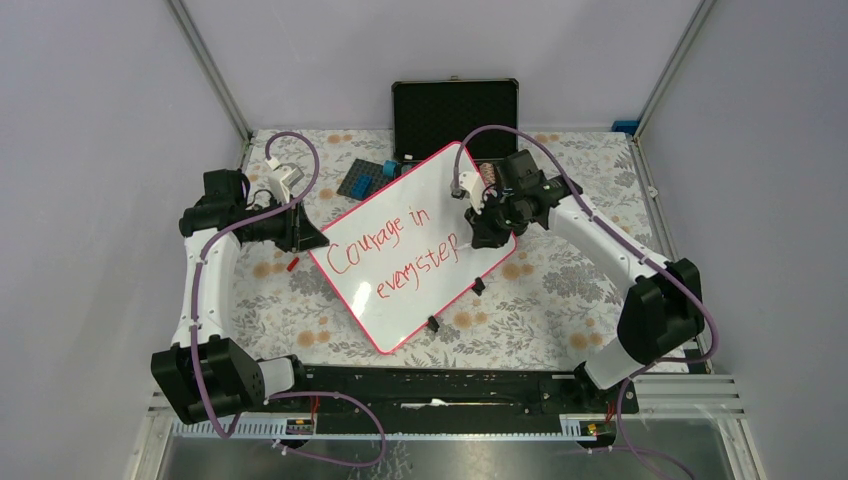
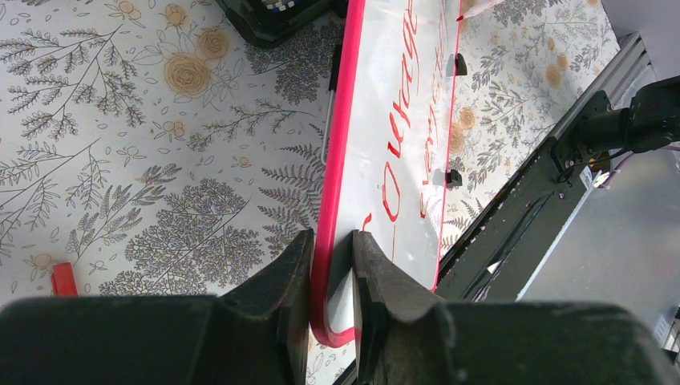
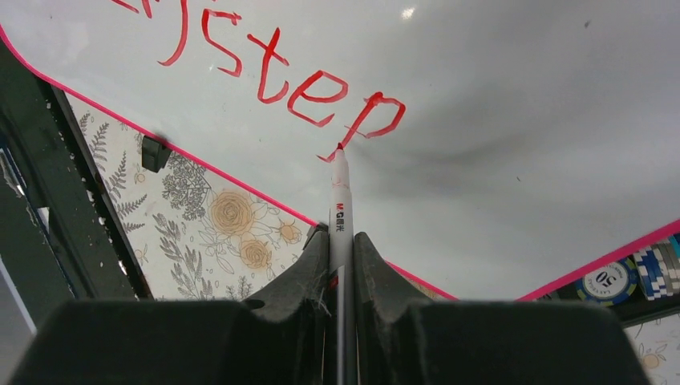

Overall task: Write a sentence on the whiteboard
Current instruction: Write a sentence on the whiteboard, then pick up the pen cap from the corner of the board.

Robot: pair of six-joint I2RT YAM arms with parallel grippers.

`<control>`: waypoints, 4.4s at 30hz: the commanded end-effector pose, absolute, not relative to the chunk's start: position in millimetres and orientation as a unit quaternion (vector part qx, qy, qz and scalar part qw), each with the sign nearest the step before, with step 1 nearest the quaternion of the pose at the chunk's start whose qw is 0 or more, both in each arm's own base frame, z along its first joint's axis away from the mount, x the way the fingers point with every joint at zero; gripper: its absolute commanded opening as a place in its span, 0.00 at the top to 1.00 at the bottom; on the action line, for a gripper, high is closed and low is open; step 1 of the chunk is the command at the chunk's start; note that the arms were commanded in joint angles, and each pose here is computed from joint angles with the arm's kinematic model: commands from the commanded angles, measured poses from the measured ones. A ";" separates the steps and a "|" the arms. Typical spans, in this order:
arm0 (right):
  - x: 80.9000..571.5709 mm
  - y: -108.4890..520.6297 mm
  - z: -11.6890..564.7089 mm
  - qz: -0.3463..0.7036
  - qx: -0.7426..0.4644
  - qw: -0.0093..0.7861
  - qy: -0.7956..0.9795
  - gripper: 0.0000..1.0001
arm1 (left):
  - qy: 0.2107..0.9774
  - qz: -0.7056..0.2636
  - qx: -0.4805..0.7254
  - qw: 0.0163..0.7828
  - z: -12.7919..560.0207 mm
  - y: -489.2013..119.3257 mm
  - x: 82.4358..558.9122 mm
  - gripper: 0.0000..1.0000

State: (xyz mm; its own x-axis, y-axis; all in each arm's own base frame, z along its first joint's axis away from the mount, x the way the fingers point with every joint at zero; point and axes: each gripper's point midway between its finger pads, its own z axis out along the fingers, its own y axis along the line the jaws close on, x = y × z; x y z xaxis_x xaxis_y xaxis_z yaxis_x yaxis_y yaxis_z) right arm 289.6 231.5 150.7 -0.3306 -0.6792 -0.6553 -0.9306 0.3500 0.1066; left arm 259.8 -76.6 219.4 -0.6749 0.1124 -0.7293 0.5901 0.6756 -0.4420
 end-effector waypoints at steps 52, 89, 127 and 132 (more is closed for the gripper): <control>304.6 216.3 183.1 0.243 -0.505 0.300 0.772 1.00 | 0.845 -0.327 0.228 0.358 219.2 -73.8 266.9 0.73; 272.5 243.6 278.0 0.444 -0.460 0.287 0.713 1.00 | 0.931 -0.107 0.127 0.326 131.4 79.2 278.4 0.38; 274.8 236.2 266.9 0.423 -0.465 0.279 0.726 1.00 | 0.961 -0.065 0.128 0.237 51.5 62.1 331.0 0.95; 276.1 237.6 271.3 0.425 -0.461 0.284 0.726 1.00 | 0.945 -0.056 0.123 0.298 120.6 63.8 352.2 1.00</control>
